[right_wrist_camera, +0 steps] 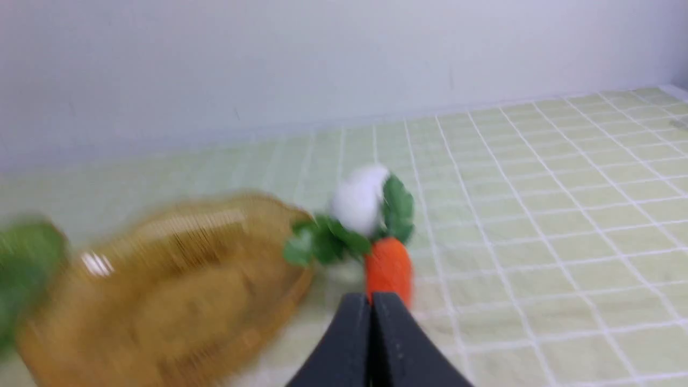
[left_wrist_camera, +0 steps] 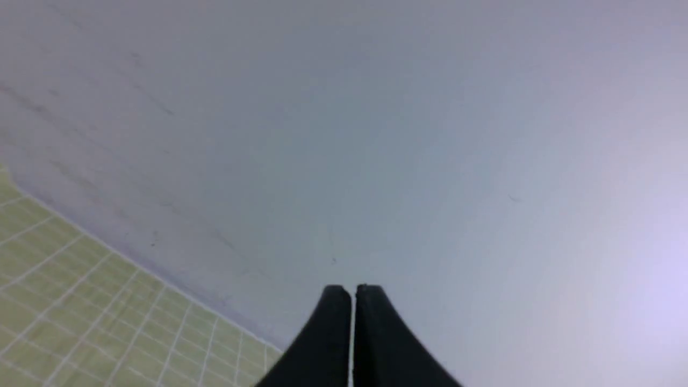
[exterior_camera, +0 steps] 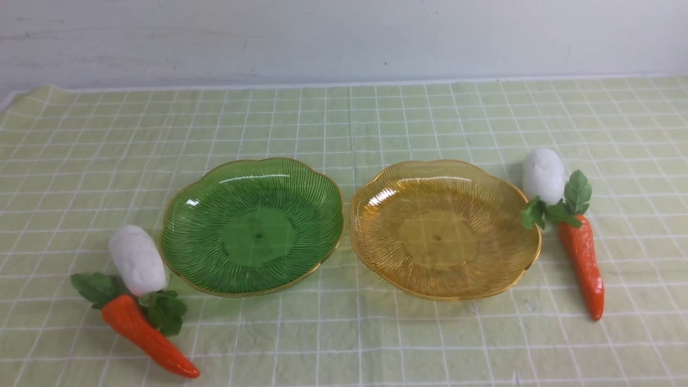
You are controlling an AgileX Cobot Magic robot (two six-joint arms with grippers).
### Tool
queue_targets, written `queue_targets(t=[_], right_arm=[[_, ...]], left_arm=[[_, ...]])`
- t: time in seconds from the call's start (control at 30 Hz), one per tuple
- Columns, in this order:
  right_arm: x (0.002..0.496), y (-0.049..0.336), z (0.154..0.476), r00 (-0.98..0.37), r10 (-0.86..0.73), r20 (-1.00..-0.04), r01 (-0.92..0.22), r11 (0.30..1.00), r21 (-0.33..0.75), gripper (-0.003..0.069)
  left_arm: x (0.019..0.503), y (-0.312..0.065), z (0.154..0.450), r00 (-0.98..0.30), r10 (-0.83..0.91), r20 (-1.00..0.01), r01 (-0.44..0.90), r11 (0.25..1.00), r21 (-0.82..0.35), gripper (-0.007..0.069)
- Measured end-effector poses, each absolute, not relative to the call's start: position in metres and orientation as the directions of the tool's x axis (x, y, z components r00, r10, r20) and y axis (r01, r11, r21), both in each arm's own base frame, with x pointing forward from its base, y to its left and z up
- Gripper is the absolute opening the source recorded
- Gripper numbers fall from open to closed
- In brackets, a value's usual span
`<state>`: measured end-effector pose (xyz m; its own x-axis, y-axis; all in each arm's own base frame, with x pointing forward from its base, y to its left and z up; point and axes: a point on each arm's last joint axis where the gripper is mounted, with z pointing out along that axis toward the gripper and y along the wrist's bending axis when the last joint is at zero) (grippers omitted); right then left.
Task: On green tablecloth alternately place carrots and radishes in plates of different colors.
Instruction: 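Pick up the carrot and put it on the nearest plate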
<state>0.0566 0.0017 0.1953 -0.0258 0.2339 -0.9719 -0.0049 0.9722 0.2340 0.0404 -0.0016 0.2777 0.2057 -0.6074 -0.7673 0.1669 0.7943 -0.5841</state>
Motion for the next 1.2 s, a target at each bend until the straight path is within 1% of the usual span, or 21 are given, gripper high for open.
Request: queue_targets(t=[0.03,0.07,0.1,0.13,0.17,0.2,0.23,0.27,0.3,0.37,0.47,0.53,0.63,0.7,0.87,0.9,0.93,0.97,1.1,1.17,1.2], right_arm=[[0.057,0.001,0.198,0.006,0.345,-0.939,-0.008,0.939,0.345,-0.0014],[0.056,0.0,0.202,0.05,0.473,-0.88,-0.015,0.881,0.473,-0.0014],[0.056,-0.001,0.204,0.073,0.564,-0.822,-0.023,0.825,0.564,-0.0014],[0.056,-0.002,0.205,0.088,0.638,-0.765,-0.029,0.769,0.639,-0.0014],[0.056,-0.003,0.205,0.09,0.662,-0.744,-0.032,0.749,0.662,-0.0014],[0.056,-0.004,0.207,0.106,0.726,-0.68,-0.038,0.686,0.727,-0.0014],[0.056,-0.004,0.207,0.109,0.745,-0.658,-0.04,0.665,0.746,-0.0014],[0.056,-0.004,0.207,0.11,0.744,-0.659,-0.039,0.665,0.746,-0.0014],[0.056,-0.004,0.207,0.11,0.741,-0.662,-0.038,0.669,0.742,-0.0014],[0.056,-0.004,0.207,0.111,0.733,-0.671,-0.036,0.678,0.734,-0.0014],[0.056,-0.003,0.206,0.094,0.732,-0.675,-0.036,0.68,0.732,-0.0014],[0.056,0.001,0.207,0.048,0.718,-0.694,-0.047,0.696,0.716,-0.0014],[0.053,0.011,0.224,-0.053,0.644,-0.763,-0.101,0.757,0.646,-0.0014],[0.052,0.017,0.246,-0.114,0.558,-0.822,-0.133,0.811,0.569,-0.0014],[0.067,0.024,0.282,-0.339,0.348,-0.874,-0.135,0.902,0.411,-0.0014],[0.069,0.024,0.285,-0.361,0.335,-0.87,-0.136,0.904,0.405,-0.0014],[0.08,0.025,0.298,-0.458,0.242,-0.856,-0.136,0.932,0.336,-0.0014],[0.082,0.024,0.3,-0.474,0.225,-0.851,-0.137,0.936,0.324,-0.0014],[0.102,0.024,0.315,-0.56,0.126,-0.819,-0.153,0.956,0.252,-0.0014],[0.108,0.024,0.316,-0.573,0.111,-0.812,-0.161,0.956,0.244,-0.0014],[0.11,0.024,0.315,-0.582,0.108,-0.806,-0.163,0.956,0.245,-0.0014]], left_arm=[[0.039,-0.006,0.288,0.134,-0.567,-0.813,0.177,0.821,-0.543,-0.0008],[0.042,-0.01,0.298,0.028,-0.516,-0.856,0.16,0.848,-0.506,-0.0008],[0.043,-0.014,0.303,-0.071,-0.478,-0.875,0.148,0.863,-0.483,-0.0008],[0.048,-0.017,0.305,-0.19,-0.431,-0.882,0.122,0.881,-0.457,-0.0008],[0.05,-0.017,0.305,-0.201,-0.426,-0.882,0.114,0.884,-0.453,-0.0008],[0.062,-0.02,0.302,-0.447,-0.338,-0.829,0.056,0.914,-0.403,-0.0008],[0.072,-0.02,0.296,-0.585,-0.29,-0.757,0.013,0.93,-0.367,-0.0008],[0.082,-0.02,0.287,-0.699,-0.253,-0.669,-0.024,0.943,-0.331,-0.0008],[0.09,-0.019,0.281,-0.76,-0.235,-0.606,-0.046,0.949,-0.311,-0.0008],[0.116,-0.019,0.261,-0.874,-0.217,-0.434,-0.101,0.956,-0.274,-0.0008],[0.154,-0.018,0.239,-0.92,-0.229,-0.318,-0.152,0.956,-0.249,-0.0008],[0.168,-0.018,0.235,-0.925,-0.236,-0.297,-0.165,0.955,-0.247,-0.0008],[0.193,-0.019,0.226,-0.937,-0.243,-0.252,-0.183,0.954,-0.24,-0.0008],[0.208,-0.019,0.221,-0.942,-0.246,-0.227,-0.192,0.953,-0.235,-0.0008],[0.227,-0.019,0.216,-0.939,-0.256,-0.228,-0.202,0.951,-0.236,-0.0007],[0.228,-0.019,0.215,-0.939,-0.257,-0.227,-0.203,0.95,-0.235,-0.0007],[0.231,-0.019,0.213,-0.936,-0.261,-0.237,-0.205,0.95,-0.235,-0.0003],[0.232,-0.019,0.213,-0.934,-0.263,-0.241,-0.206,0.95,-0.236,0.0],[0.238,-0.019,0.21,-0.922,-0.283,-0.263,-0.219,0.943,-0.25,0.0068],[0.241,-0.019,0.207,-0.917,-0.3,-0.262,-0.234,0.938,-0.256,0.0129],[0.243,-0.019,0.204,-0.916,-0.306,-0.258,-0.241,0.936,-0.256,0.019]])
